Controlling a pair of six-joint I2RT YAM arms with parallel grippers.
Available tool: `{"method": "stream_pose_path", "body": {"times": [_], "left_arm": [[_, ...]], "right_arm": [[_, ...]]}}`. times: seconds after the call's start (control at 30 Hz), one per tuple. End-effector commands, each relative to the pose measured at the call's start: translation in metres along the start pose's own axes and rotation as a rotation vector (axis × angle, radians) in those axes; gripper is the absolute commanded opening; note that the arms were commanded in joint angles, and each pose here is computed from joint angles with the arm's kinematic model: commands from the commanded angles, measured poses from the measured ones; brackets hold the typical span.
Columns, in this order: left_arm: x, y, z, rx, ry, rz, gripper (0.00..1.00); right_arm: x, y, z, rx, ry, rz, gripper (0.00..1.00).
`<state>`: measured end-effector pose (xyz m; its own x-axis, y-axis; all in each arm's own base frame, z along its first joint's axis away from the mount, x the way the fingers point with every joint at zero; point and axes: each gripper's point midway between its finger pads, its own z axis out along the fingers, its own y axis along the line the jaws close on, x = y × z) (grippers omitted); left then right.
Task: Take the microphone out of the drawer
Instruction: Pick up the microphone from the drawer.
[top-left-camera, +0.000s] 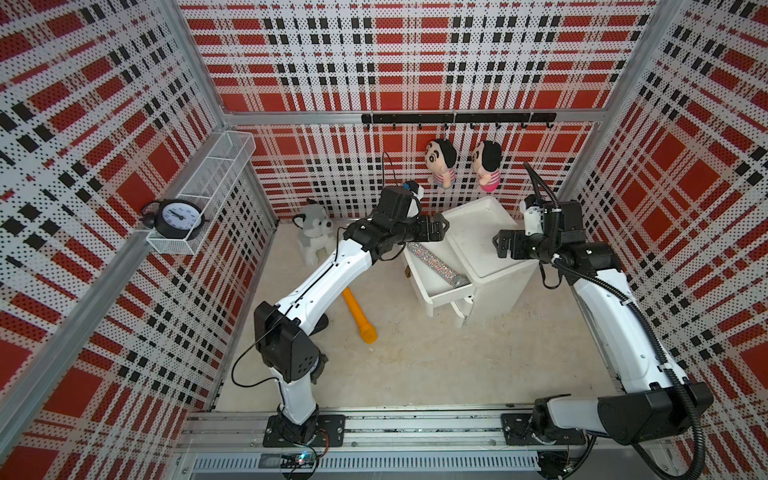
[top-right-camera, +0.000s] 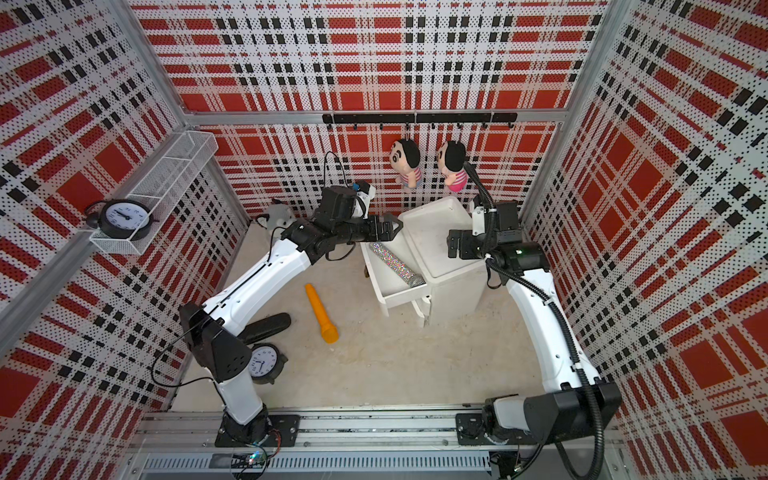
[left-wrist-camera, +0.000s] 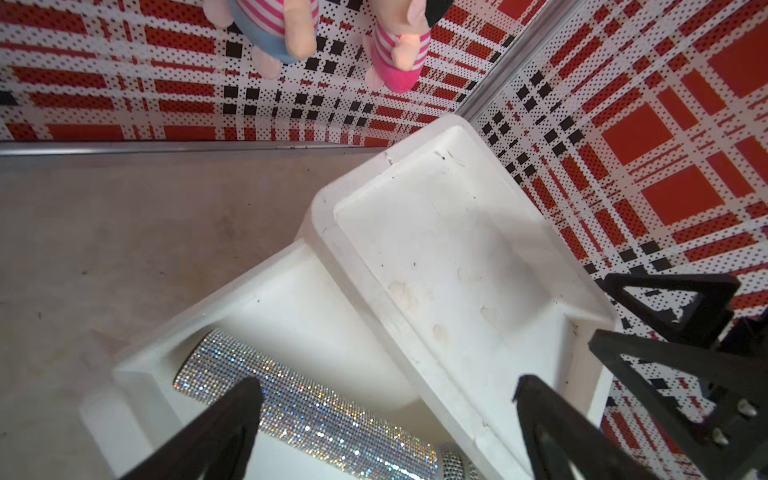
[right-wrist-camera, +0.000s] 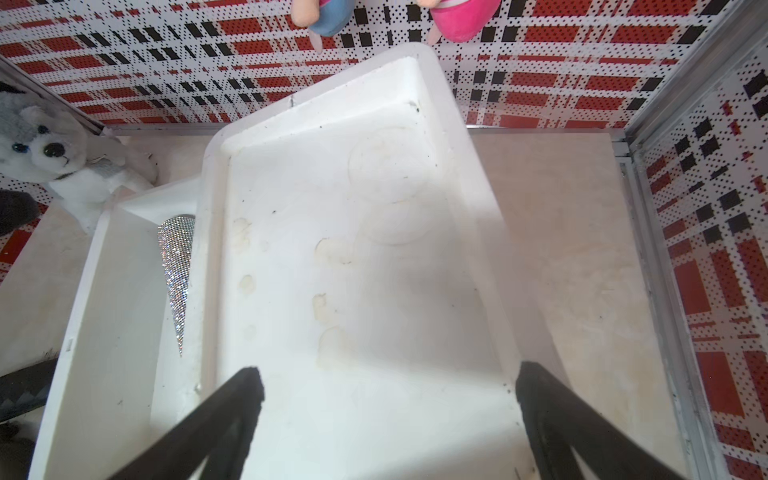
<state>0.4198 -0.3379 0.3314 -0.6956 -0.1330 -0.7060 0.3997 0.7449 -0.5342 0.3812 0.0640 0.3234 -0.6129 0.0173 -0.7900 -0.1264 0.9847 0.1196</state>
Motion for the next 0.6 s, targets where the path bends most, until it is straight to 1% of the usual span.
{"method": "stream_pose_path", "body": {"times": [0.0, 0.13, 0.27, 0.33, 0.43, 0.57], "left_arm": [[-0.019, -0.008, -0.004, 0.018, -0.073, -0.196, 0.98], [-0.018, -0.007, -0.004, 0.025, -0.081, -0.344, 0.98], [-0.022, -0.007, -0.015, 0.002, -0.14, -0.485, 0.98], [-0.022, -0.014, -0.018, 0.046, -0.16, -0.514, 0.98], [-0.02, -0.007, -0.014, 0.044, -0.172, -0.539, 0.98], [0.002, 0.006, 0.011, 0.011, -0.093, -0.572, 0.98]], "right_arm": [[-0.011, -0.009, -0.013, 0.033, -0.033, -0.022, 1.0], [-0.013, -0.017, -0.012, 0.051, -0.035, -0.018, 1.0], [-0.013, -0.019, -0.009, 0.047, -0.039, -0.014, 1.0], [-0.012, -0.019, -0.007, 0.041, -0.036, -0.014, 1.0], [-0.013, -0.015, -0.004, 0.018, -0.031, -0.012, 1.0], [-0.014, -0.008, -0.005, -0.021, -0.037, -0.014, 1.0]]}}
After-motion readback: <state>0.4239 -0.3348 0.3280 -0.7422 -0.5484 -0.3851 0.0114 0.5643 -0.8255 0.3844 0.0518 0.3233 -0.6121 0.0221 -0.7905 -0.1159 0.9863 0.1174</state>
